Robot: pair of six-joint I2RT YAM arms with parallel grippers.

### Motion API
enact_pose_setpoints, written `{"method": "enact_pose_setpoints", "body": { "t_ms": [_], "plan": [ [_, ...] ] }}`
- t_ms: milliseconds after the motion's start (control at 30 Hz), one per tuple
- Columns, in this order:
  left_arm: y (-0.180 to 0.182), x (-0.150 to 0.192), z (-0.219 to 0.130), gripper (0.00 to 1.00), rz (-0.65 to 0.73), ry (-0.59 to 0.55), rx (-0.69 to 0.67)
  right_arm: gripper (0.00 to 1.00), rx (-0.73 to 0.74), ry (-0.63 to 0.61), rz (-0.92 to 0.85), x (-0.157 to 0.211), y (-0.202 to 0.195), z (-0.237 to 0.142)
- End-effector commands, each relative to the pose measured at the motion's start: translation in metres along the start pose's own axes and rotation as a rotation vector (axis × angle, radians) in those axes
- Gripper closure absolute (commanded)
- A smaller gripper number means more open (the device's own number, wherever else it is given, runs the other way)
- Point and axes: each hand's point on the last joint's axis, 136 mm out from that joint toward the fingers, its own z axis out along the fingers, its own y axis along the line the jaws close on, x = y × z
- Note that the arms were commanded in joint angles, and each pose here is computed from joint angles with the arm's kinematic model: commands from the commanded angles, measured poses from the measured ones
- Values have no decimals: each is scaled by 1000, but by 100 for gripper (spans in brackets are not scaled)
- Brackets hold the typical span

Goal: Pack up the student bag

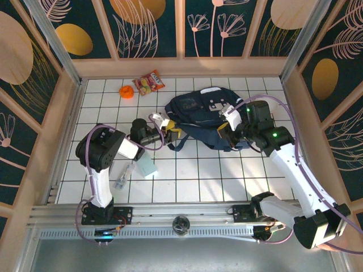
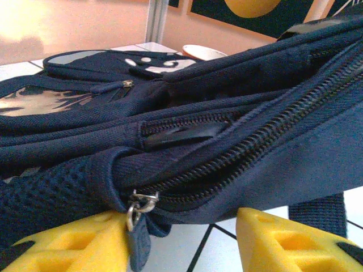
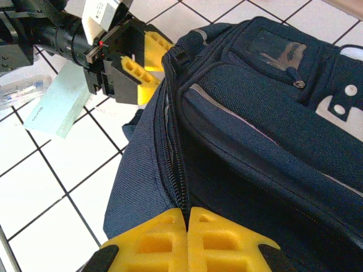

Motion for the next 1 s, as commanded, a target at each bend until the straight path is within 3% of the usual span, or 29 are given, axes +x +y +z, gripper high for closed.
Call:
{"method": "enact_pose_setpoints", "body": {
  "t_ms": [0, 167, 367, 767, 967],
  "plan": [
    [-2, -1, 7, 57, 15, -7, 30, 100, 16, -116, -48, -27, 0, -14],
    [-3, 2, 6, 73, 25, 2, 35, 100, 17, -113, -43, -24, 0, -12],
    [-10, 0, 3, 100, 33, 2, 57, 100, 37, -117, -23, -24, -5, -10],
    [-40, -5, -11, 100, 25, 22, 129, 100, 145, -155, 128, -21, -28, 2],
    [-66, -8, -13, 100, 34, 75, 180, 100, 129, -225, 175, -21, -16, 15]
  ]
}}
